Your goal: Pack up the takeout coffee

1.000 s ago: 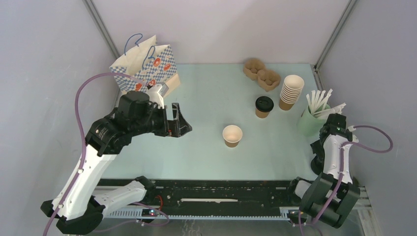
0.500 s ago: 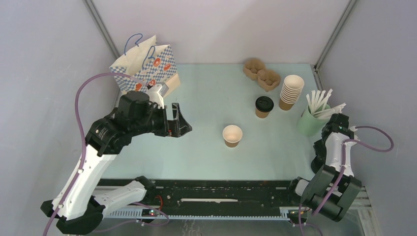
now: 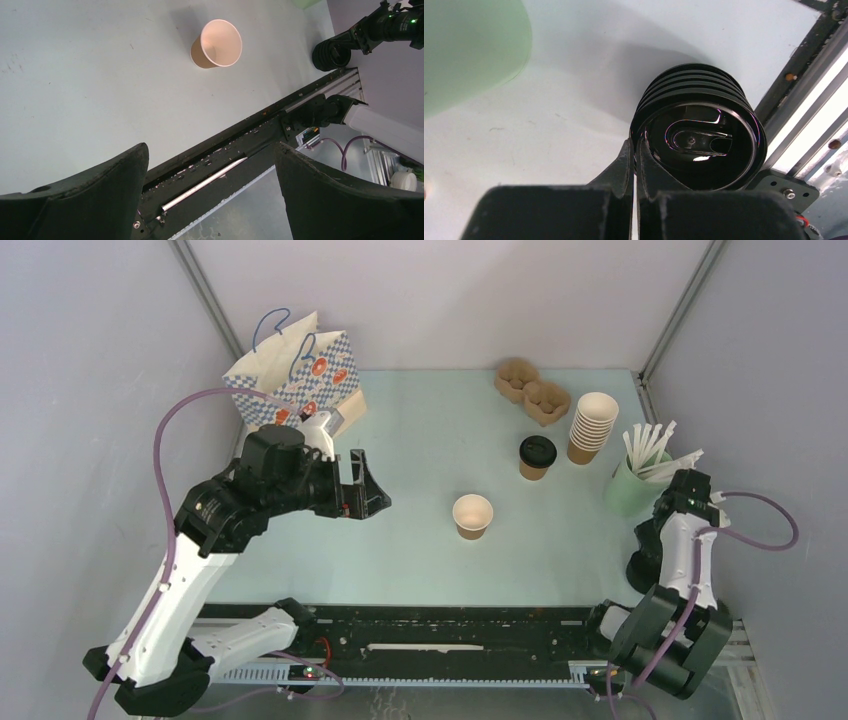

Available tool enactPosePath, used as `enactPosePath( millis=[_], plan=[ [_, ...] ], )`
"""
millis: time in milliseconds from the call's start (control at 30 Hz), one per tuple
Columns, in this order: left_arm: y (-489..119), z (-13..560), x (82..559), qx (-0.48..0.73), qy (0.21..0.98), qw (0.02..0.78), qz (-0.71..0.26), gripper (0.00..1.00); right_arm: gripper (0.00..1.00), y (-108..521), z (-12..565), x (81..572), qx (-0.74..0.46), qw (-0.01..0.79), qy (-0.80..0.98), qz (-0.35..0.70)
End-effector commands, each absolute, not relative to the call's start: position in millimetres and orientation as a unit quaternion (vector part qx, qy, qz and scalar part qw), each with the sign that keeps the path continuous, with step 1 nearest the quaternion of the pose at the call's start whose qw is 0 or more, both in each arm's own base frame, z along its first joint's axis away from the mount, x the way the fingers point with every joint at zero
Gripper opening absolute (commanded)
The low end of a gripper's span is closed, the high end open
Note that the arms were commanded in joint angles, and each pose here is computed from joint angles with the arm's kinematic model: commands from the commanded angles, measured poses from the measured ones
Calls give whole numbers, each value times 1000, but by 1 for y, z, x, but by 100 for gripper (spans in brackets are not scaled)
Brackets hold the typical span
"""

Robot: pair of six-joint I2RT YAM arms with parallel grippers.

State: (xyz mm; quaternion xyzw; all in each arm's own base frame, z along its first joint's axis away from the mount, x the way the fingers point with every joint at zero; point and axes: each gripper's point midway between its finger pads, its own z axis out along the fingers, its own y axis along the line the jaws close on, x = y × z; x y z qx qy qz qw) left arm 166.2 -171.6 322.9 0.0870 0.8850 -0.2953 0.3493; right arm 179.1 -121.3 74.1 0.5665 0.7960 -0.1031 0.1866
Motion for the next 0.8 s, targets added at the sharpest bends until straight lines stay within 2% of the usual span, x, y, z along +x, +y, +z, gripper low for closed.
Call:
enactPosePath(
  millis=[0, 400, 767],
  plan=[
    [-173, 329, 168, 95, 879, 357, -300, 100, 0, -111, 92, 192, 557, 219, 798, -67],
    [-172, 329, 167, 94, 879, 358, -301, 100, 0, -125, 95, 177, 575, 218, 782, -104],
    [-174, 329, 168, 96, 878, 358, -302, 100, 0, -121, 75, 185, 576, 195, 791, -67]
  ],
)
